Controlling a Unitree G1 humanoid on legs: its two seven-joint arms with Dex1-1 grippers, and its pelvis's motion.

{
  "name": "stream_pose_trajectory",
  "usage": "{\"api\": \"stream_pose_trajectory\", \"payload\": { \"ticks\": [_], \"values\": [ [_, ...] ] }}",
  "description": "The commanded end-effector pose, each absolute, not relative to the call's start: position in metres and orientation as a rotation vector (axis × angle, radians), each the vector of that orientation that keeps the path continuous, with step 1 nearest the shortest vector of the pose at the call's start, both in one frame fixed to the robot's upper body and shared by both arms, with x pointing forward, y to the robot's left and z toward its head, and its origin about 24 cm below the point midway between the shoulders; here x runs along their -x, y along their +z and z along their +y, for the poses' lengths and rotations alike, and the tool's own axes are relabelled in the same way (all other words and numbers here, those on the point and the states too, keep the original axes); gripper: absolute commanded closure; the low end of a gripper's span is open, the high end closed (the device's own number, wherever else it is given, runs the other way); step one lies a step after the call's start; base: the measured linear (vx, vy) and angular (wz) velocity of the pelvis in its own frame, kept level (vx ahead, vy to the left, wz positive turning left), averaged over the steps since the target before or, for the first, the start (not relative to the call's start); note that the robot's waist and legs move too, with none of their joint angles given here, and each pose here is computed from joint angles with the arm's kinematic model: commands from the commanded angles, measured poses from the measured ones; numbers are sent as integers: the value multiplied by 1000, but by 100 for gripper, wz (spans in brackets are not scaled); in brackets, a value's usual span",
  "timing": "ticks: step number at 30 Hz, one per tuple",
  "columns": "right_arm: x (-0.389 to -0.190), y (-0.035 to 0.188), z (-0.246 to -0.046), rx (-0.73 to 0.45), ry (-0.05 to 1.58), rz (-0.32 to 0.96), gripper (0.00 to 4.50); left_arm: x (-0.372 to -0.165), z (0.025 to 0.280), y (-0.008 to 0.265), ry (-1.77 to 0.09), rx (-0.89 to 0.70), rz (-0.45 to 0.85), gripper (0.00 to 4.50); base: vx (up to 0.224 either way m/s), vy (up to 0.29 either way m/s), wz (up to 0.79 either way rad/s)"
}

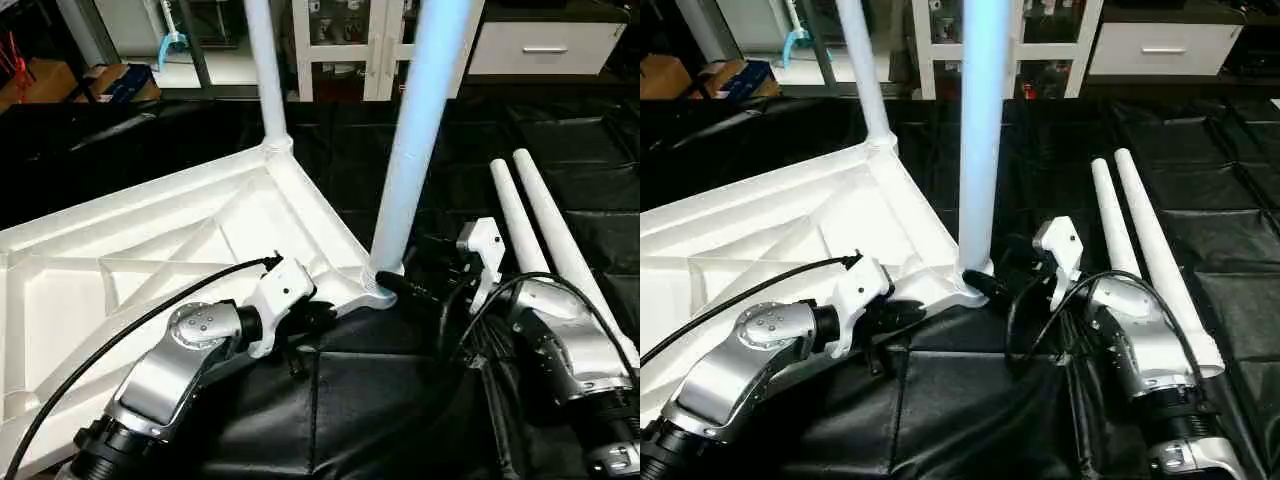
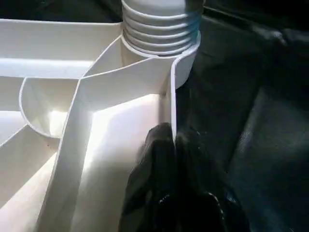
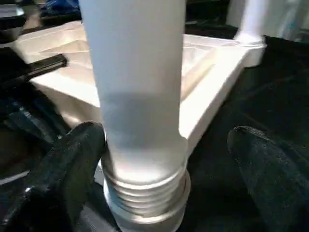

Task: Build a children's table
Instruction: Insert table leg to table base, then rotate leg to tighten

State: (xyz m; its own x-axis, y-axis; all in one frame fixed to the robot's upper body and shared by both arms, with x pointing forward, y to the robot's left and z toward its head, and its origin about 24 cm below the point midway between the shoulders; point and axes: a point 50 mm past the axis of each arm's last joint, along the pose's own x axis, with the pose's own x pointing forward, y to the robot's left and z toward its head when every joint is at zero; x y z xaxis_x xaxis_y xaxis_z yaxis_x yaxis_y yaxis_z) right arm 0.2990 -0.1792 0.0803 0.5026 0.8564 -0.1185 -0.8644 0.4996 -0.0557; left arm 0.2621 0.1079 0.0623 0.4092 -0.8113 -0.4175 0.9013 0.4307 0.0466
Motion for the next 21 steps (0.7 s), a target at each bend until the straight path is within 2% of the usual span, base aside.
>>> {"api": "stream_pose_trajectory", "payload": {
  "ticks": [1,15,21],
  "values": [
    [-297,84,-177,141,1092,89,5,-252,108,44,-1159,-275,461,450,0,0,0],
    [-308,87,-167,223,1197,123,5,-254,105,41,-1200,-296,482,450,0,0,0],
    [-308,83,-169,261,1222,154,5,-254,105,41,-1201,-299,484,450,0,0,0]
  ]
}}
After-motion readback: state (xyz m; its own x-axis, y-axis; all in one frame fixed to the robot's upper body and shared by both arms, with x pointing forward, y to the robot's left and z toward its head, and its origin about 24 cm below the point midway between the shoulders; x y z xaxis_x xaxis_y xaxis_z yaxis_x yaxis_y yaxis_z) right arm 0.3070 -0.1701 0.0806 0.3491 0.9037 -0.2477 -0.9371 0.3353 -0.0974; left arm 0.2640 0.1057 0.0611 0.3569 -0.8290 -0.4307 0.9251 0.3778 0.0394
